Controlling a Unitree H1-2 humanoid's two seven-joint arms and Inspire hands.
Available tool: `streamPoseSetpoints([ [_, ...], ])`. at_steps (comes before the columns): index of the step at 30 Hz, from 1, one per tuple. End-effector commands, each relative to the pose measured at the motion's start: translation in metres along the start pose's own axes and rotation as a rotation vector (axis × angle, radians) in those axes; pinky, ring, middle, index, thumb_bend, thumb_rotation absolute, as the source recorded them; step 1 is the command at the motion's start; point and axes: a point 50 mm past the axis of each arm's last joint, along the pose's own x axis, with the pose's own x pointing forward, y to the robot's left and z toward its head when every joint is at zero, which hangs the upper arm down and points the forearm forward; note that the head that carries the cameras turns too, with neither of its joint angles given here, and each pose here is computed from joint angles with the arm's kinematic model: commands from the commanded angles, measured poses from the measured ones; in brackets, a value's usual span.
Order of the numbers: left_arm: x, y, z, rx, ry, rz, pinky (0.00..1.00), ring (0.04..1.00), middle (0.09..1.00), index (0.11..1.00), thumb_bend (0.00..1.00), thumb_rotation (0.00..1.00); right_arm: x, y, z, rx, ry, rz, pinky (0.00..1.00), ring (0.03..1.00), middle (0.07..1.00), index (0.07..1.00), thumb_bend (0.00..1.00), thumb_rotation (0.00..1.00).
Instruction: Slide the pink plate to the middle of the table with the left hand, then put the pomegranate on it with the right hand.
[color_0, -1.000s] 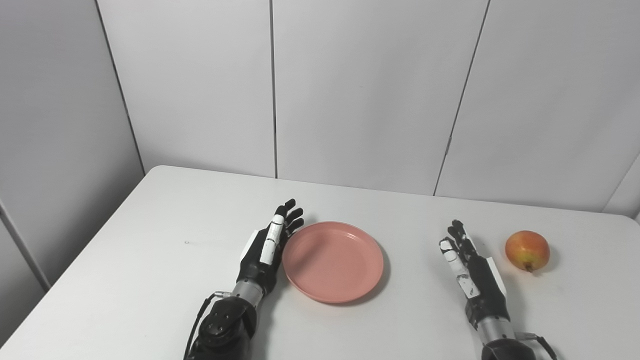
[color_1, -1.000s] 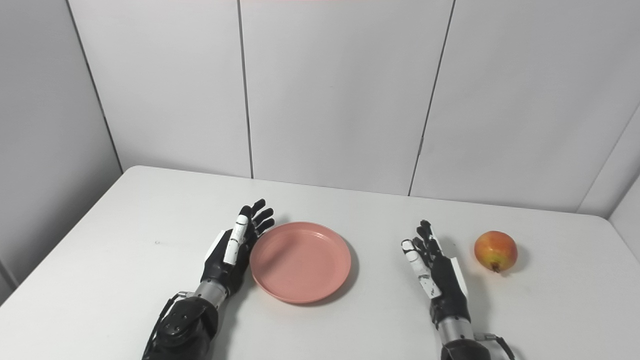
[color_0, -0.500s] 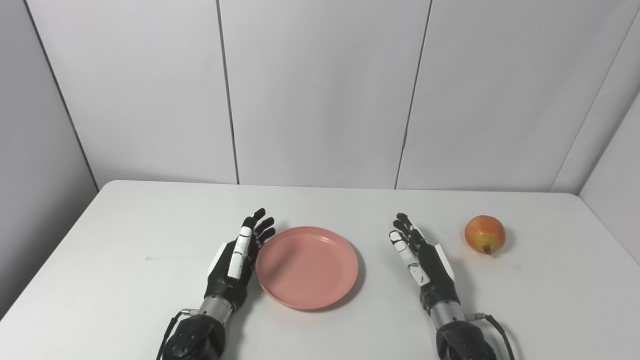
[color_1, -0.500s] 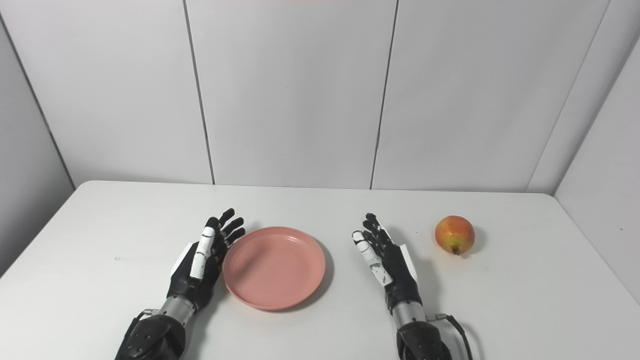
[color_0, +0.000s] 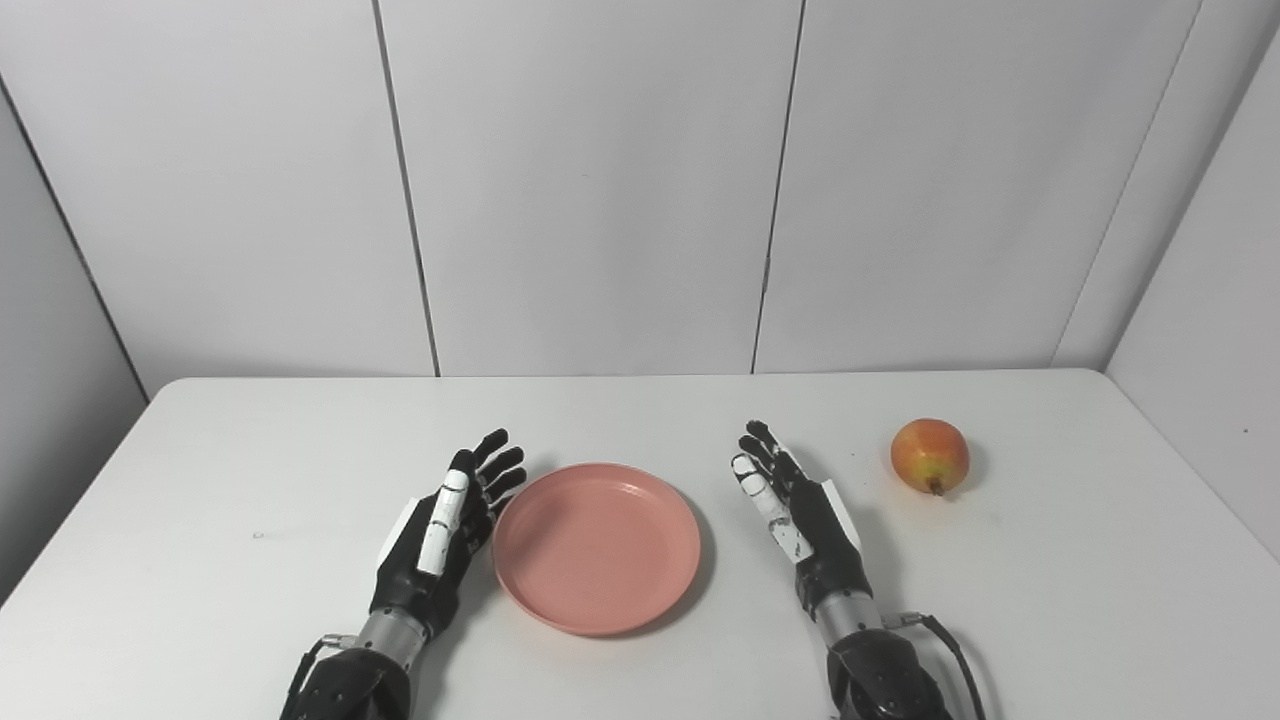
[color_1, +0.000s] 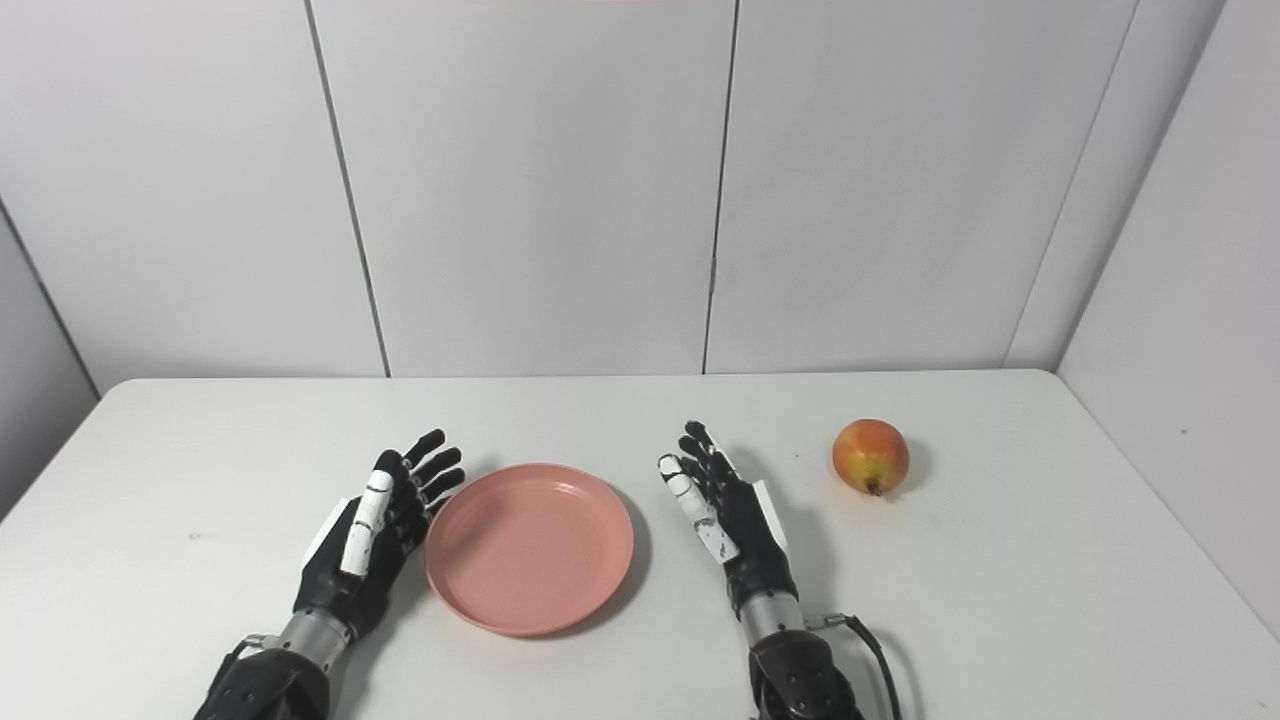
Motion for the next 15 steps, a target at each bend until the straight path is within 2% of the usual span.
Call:
streamPoseSetpoints([
  [1, -0.001, 0.002, -0.007, -0.013, 0.025, -0.004, 0.85, 0.892, 0.895, 0.888, 0.60, 0.98, 0.016, 0.003, 0.025, -0.006, -0.086, 0.008, 0.88, 0.891, 0.909, 0.923, 0.56, 0.83],
  [8, 0.000, 0.005, -0.008, 0.001, 0.022, -0.006, 0.87, 0.900, 0.899, 0.893, 0.59, 0.99, 0.017, 0.001, 0.027, -0.008, -0.110, -0.007, 0.87, 0.890, 0.906, 0.916, 0.58, 0.83],
  [11, 0.002, 0.007, -0.008, 0.028, 0.008, 0.001, 0.88, 0.905, 0.905, 0.902, 0.57, 0.99, 0.018, -0.003, 0.033, -0.081, -0.162, -0.031, 0.86, 0.881, 0.902, 0.912, 0.58, 0.83],
  [15, 0.004, 0.010, -0.008, 0.042, -0.005, -0.003, 0.90, 0.921, 0.920, 0.920, 0.56, 1.00, 0.019, -0.006, 0.043, -0.139, -0.237, -0.051, 0.88, 0.898, 0.902, 0.911, 0.61, 0.79],
])
